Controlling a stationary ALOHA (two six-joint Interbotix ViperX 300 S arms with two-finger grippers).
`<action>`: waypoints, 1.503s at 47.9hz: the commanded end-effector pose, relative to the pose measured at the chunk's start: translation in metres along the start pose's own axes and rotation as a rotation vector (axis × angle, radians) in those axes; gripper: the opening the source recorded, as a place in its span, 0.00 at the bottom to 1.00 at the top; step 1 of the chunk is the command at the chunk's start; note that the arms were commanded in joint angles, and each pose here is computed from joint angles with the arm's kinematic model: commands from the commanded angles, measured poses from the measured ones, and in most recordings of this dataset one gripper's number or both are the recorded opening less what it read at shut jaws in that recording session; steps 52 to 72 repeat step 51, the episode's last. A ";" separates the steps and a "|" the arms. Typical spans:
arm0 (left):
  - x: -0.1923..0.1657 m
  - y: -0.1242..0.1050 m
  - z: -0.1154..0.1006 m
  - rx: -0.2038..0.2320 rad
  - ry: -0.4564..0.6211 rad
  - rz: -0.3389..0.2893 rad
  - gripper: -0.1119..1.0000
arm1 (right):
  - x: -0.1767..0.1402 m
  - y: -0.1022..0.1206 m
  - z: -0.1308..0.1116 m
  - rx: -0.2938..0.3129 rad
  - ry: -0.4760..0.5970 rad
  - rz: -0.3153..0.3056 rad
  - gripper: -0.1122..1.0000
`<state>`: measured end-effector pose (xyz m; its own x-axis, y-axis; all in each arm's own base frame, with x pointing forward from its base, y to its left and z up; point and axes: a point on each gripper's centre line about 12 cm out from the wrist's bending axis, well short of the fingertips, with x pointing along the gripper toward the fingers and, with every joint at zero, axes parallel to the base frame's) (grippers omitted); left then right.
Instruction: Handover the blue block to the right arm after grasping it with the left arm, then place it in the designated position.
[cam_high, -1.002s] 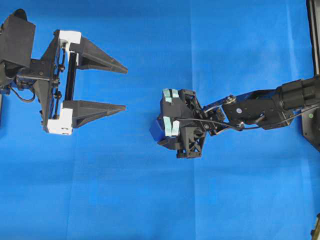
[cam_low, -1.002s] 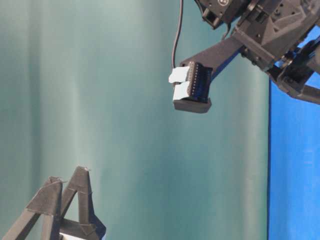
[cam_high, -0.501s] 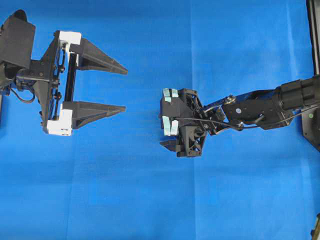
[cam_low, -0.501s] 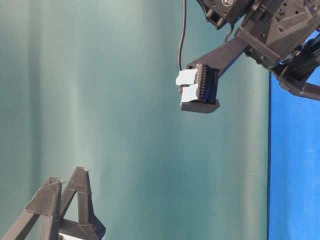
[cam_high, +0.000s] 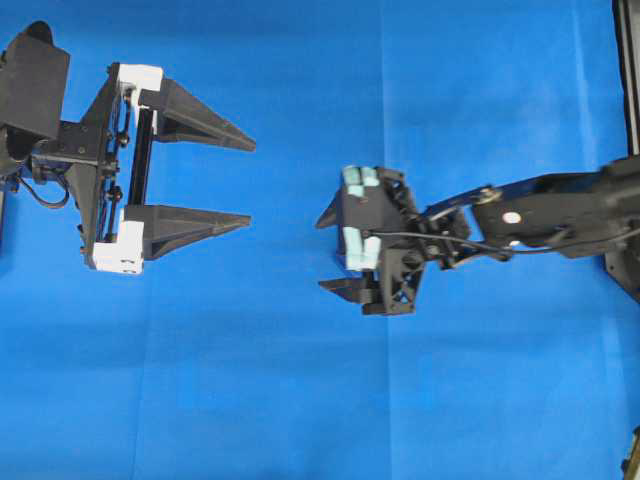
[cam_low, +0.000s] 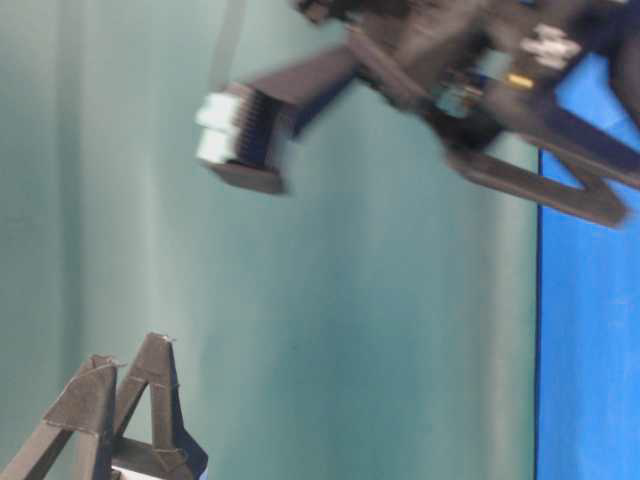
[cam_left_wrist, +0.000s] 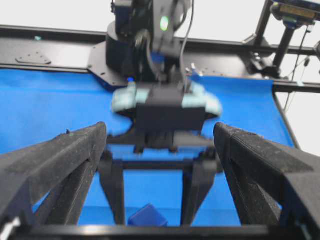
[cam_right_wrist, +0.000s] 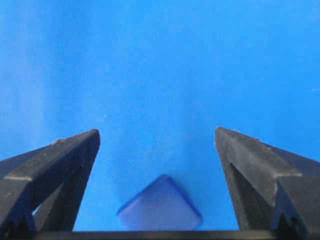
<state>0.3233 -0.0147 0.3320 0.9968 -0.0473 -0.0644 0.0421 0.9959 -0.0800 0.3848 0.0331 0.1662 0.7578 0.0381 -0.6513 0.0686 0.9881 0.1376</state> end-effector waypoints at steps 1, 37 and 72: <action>0.000 -0.002 0.014 0.000 -0.041 -0.007 0.93 | -0.029 0.005 0.020 -0.006 -0.052 -0.016 0.87; 0.001 -0.005 0.015 -0.001 -0.045 -0.015 0.93 | -0.197 -0.004 0.050 0.048 -0.234 -0.145 0.87; 0.001 -0.005 0.016 0.001 -0.045 -0.016 0.93 | -0.218 -0.006 0.047 0.060 -0.260 -0.148 0.87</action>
